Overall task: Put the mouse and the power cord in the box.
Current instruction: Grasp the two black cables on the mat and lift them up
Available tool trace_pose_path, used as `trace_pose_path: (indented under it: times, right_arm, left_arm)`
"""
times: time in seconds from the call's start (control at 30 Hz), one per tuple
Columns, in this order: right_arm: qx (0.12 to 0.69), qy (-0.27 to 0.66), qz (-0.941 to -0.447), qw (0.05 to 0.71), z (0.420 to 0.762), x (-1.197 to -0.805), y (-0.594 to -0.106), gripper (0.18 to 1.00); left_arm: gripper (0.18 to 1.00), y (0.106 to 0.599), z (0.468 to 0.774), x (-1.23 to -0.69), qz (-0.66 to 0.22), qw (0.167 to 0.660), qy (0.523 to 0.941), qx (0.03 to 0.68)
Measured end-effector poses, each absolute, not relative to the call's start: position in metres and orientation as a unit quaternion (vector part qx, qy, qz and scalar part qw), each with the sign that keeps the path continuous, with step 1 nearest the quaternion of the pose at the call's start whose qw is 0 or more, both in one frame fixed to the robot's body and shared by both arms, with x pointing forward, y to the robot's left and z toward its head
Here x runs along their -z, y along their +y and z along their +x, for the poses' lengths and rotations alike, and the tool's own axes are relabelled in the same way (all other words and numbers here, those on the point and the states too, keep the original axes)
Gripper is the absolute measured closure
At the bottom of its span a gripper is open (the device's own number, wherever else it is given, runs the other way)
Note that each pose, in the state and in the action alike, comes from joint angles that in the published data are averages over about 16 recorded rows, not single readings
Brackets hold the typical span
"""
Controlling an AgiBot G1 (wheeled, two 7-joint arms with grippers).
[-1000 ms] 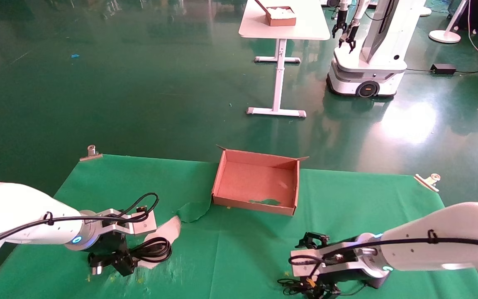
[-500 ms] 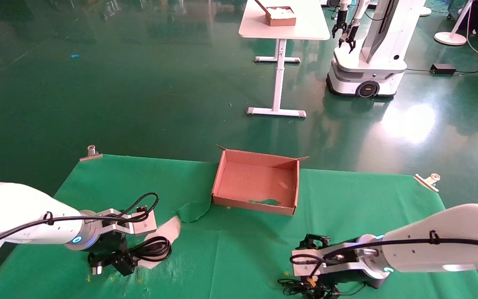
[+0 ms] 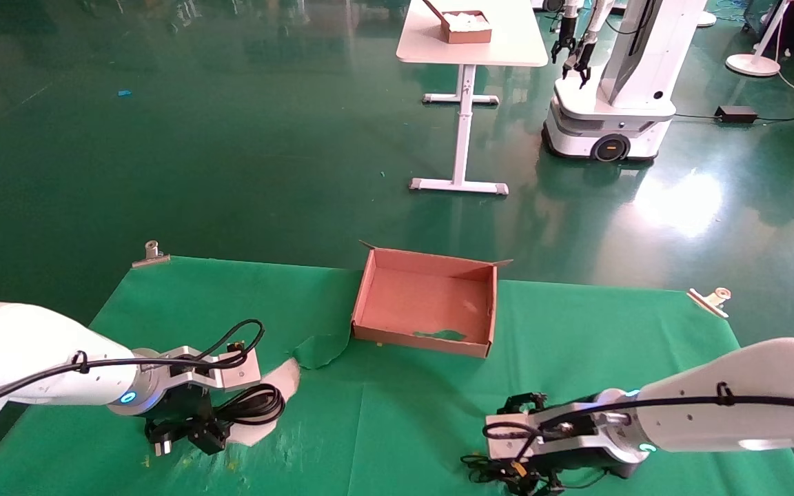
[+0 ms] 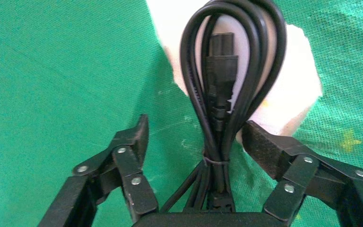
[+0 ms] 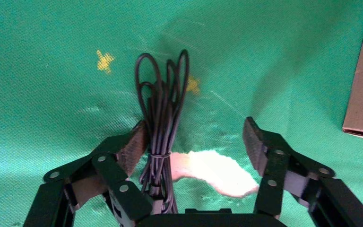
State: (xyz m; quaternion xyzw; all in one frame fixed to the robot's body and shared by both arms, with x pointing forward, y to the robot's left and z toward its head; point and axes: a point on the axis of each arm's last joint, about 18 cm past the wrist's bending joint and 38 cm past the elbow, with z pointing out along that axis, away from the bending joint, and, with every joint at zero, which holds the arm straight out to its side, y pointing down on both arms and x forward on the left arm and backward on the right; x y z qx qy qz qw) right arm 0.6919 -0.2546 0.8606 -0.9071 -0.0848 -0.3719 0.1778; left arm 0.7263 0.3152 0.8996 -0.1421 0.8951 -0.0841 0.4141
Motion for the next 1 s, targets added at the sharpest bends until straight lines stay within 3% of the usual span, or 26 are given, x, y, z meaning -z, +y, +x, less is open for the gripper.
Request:
trace_pose_path:
  times: [0.53, 0.73, 1.0]
  right_arm:
    - [0.372, -0.085, -0.907, 0.178, 0.6914, -0.8608, -0.2548, 0.724]
    - [0.372, -0.086, -0.907, 0.178, 0.6913, -0.8609, -0.2548, 0.837]
    - [0.372, -0.085, -0.907, 0.178, 0.6913, -0.8610, -0.2549, 0.929]
  left_arm:
    - [0.774, 0.3151, 0.7264, -0.8997, -0.142, 0.414, 0.895, 0.084]
    - [0.865, 0.3152, 0.7265, -0.8999, -0.142, 0.415, 0.895, 0.084]
    - [0.905, 0.3155, 0.7264, -0.9005, -0.142, 0.416, 0.895, 0.084]
